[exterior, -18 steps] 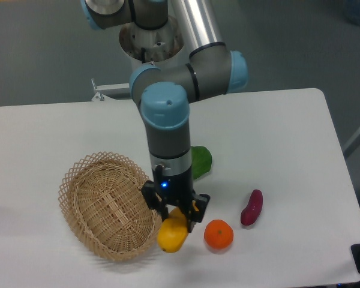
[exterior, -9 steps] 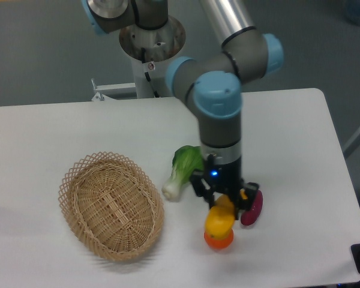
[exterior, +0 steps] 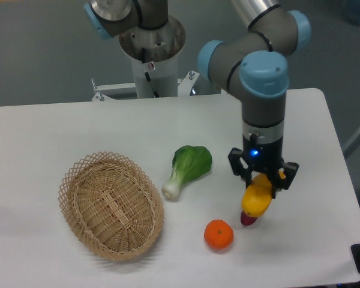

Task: Pick up the mango from the basket
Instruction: 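Carry the held mango up and away from the basket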

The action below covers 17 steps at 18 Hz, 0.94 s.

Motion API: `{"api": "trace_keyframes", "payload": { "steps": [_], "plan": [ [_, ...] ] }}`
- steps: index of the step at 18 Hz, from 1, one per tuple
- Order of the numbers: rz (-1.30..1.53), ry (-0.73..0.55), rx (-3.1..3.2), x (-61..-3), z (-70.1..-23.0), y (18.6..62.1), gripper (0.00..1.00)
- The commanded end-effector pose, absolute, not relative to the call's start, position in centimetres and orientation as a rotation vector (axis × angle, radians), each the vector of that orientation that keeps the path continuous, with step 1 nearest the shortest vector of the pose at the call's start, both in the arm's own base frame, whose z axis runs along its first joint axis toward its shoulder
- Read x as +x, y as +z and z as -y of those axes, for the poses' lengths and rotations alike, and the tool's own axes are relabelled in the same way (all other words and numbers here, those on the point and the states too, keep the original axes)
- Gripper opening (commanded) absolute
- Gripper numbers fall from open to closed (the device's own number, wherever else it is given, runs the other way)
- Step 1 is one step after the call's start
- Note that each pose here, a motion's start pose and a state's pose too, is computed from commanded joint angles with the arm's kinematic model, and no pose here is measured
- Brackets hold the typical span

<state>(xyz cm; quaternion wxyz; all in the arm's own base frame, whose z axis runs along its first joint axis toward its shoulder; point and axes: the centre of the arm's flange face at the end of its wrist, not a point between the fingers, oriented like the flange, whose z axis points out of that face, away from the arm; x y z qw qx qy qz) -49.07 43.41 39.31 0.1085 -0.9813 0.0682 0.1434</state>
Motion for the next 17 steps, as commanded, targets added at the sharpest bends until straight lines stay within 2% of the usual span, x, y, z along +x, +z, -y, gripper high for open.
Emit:
{"api": "trace_keyframes", "payload": {
  "steps": [4, 8, 17],
  "plan": [
    [-0.263, 0.36, -2.938, -50.2, -41.2, 38.9, 0.5],
    [-0.295, 0.365, -2.951, -50.6, -39.2, 40.2, 0.5],
    [-0.295, 0.365, -2.951, -50.6, -39.1, 40.2, 0.5]
  ]
}}
